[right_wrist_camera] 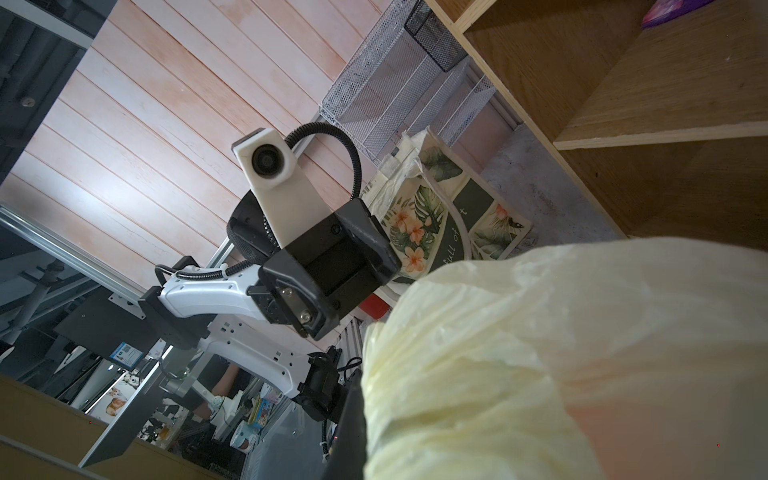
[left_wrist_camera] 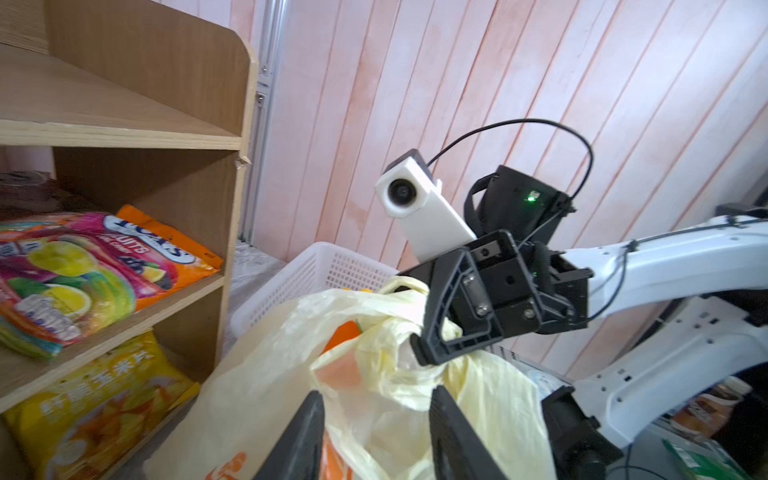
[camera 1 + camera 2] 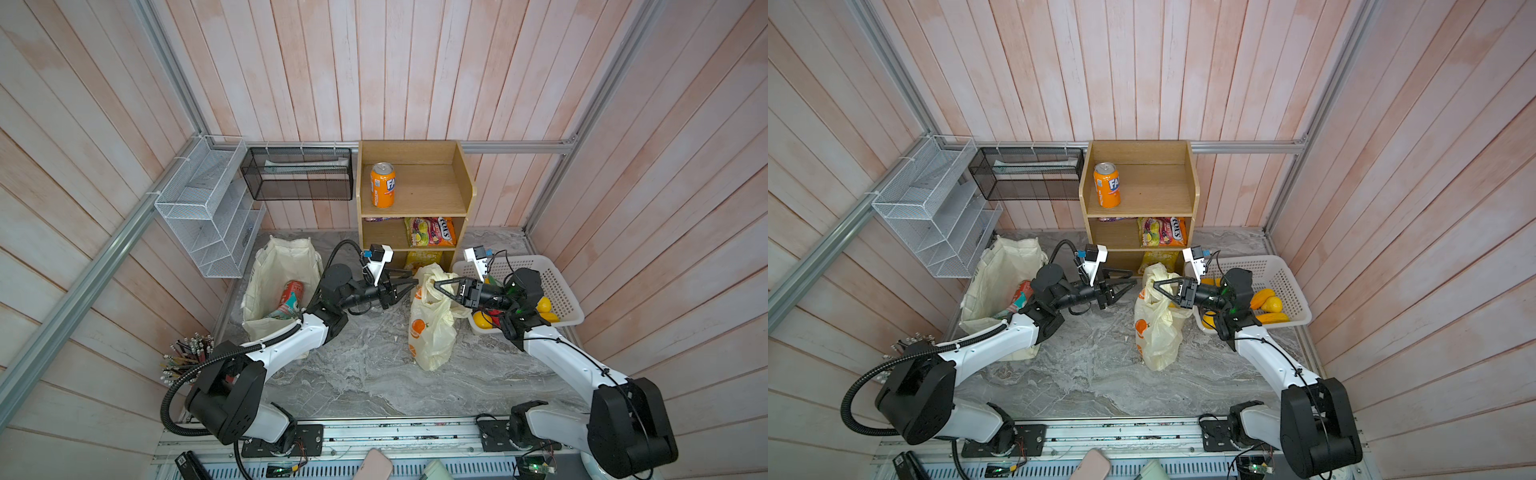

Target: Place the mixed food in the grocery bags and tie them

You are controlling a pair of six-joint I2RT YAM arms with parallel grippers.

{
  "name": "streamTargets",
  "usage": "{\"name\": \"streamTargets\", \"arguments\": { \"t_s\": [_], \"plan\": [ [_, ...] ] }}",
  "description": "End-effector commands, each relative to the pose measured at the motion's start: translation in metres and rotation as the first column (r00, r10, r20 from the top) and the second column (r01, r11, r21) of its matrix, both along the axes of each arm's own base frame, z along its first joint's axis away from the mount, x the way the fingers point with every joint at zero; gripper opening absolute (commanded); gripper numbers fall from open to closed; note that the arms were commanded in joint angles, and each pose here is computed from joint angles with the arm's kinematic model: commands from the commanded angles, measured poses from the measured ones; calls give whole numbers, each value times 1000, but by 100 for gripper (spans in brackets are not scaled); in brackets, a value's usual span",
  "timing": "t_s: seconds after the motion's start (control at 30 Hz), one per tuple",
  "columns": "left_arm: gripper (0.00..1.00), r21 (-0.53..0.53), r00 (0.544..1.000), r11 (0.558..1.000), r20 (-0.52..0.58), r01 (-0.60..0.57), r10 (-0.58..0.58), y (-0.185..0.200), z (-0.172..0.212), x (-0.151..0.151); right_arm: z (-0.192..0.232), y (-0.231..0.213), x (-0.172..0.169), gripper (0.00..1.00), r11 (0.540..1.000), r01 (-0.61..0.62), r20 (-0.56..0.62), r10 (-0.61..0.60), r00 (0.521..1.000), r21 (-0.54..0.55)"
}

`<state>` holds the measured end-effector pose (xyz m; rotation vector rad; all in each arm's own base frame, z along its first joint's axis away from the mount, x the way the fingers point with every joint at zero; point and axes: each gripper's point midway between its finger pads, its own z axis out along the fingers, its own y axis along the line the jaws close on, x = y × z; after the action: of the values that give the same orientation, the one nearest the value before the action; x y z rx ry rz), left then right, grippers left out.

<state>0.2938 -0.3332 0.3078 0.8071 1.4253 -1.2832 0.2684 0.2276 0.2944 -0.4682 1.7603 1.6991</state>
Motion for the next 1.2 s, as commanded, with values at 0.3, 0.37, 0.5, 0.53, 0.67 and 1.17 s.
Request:
{"name": "streamTargets", "arguments": {
  "t_s": [0.3,0.37,0.5,0.53,0.67,1.17],
  "plan": [
    [44,-34,993,993,-14,116,-117,-28,4,-16,4,-1,-5,0,1000,-6,35,6,999,2],
    [41,-29,994,994,-21,106,-107,-29,2,-13,4,-1,-5,0,1000,-6,36,6,999,2],
    [37,-26,995,995,-21,98,-98,-33,2,-7,3,-1,-5,0,1000,-6,34,6,999,2],
    [36,-23,995,995,-23,98,-99,-34,2,-6,3,-1,-4,0,1000,-4,33,4,999,2],
    [27,-16,994,995,-27,102,-102,-39,-1,-1,3,-1,-4,0,1000,-3,33,3,999,4],
    [38,31,998,999,-52,21,-19,-34,-21,10,4,-1,-4,0,1000,-2,36,2,999,3]
  ]
}}
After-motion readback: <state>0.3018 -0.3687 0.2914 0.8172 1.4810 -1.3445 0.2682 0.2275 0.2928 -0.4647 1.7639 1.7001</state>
